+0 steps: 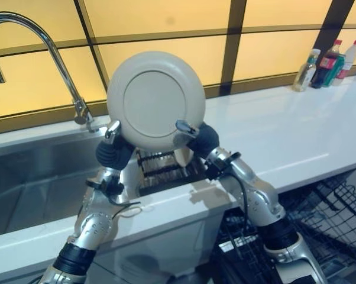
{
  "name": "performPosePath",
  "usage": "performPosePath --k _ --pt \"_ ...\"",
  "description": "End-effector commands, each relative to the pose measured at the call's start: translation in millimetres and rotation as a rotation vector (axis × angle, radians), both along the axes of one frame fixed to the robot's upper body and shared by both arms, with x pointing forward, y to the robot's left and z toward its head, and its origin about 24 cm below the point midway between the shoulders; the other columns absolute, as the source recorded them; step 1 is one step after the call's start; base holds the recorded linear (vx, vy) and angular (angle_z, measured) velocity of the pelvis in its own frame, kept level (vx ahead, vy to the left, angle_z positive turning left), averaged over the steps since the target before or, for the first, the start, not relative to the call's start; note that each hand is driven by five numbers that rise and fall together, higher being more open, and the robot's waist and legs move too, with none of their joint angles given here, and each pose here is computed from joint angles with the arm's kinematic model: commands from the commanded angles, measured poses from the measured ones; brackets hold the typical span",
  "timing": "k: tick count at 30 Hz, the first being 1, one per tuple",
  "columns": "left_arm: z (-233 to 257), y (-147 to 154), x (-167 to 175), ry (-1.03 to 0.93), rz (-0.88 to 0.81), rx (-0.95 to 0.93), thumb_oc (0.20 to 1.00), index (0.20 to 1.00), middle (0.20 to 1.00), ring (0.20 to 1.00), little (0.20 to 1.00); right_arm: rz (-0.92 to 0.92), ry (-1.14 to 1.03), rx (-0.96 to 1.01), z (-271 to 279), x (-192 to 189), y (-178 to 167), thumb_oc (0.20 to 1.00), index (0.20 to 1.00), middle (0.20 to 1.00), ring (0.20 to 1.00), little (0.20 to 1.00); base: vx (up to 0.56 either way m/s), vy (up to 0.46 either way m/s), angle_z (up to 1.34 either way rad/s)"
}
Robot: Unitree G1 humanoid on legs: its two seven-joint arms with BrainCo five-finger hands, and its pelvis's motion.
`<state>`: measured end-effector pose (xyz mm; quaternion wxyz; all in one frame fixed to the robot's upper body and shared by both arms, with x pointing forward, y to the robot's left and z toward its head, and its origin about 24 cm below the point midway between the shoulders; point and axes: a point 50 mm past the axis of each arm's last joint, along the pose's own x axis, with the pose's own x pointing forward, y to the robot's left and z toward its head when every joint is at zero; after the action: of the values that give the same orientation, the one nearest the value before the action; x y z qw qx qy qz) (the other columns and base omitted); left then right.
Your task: Pick up plates and place into dishwasher.
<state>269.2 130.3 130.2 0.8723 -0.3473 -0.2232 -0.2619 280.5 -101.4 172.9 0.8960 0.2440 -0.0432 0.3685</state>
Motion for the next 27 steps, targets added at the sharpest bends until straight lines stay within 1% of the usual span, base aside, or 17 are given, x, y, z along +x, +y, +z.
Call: performPosePath --k 1,4,5,6,7,19,23,25,27 --pt "-4.8 -15.2 3.8 0.001 -0.086 0.064 0.200 0.200 0.200 0.200 0.200 0.166 -0.146 0.153 40.5 -7.6 28.2 1.000 1.000 1.000 1.000 1.000 0.00 0.000 0.00" --pt "-7.3 -14.4 3.4 0.010 -0.091 0.063 0.200 0.200 0.200 0.200 0.200 0.164 -0.157 0.163 41.4 -8.1 27.9 1.000 1.000 1.000 1.000 1.000 0.00 0.000 0.00" --pt "-7.3 -14.6 3.2 0.011 -0.091 0.063 0.200 0.200 0.200 0.200 0.200 0.163 -0.158 0.166 41.8 -8.4 27.9 0.871 0.871 0.871 0.871 0.871 0.00 0.000 0.00" --pt "-7.7 -14.6 3.1 0.015 -0.092 0.062 0.200 0.200 0.200 0.200 0.200 0.157 -0.159 0.171 42.6 -8.3 27.4 0.576 0.576 0.576 0.576 0.576 0.00 0.000 0.00" --pt "-8.3 -14.5 3.1 0.016 -0.093 0.063 0.200 0.200 0.200 0.200 0.200 0.149 -0.159 0.178 43.1 -7.9 26.6 0.200 0.200 0.200 0.200 0.200 0.00 0.000 0.00" --pt "-5.7 -14.6 2.8 0.000 -0.083 0.078 0.200 0.200 0.200 0.200 0.200 0.084 -0.138 0.214 39.6 -5.6 17.1 0.200 0.200 0.200 0.200 0.200 0.00 0.000 0.00" --pt "-7.5 -12.5 4.4 0.029 -0.057 0.072 0.200 0.200 0.200 0.200 0.200 0.013 -0.126 0.241 33.2 -2.5 7.0 0.200 0.200 0.200 0.200 0.200 -0.01 0.024 -0.01" --pt "-10.8 -7.0 3.9 0.058 -0.039 0.045 1.000 1.000 1.000 1.000 1.000 -0.072 -0.127 0.252 26.4 -1.3 -5.0 0.200 0.200 0.200 0.200 0.200 -0.01 0.035 -0.03" --pt "-13.1 -1.5 0.6 0.078 -0.027 0.011 1.000 1.000 1.000 1.000 1.000 -0.178 -0.138 0.253 17.0 -3.4 -22.6 0.200 0.200 0.200 0.200 0.200 -0.01 0.038 -0.12"
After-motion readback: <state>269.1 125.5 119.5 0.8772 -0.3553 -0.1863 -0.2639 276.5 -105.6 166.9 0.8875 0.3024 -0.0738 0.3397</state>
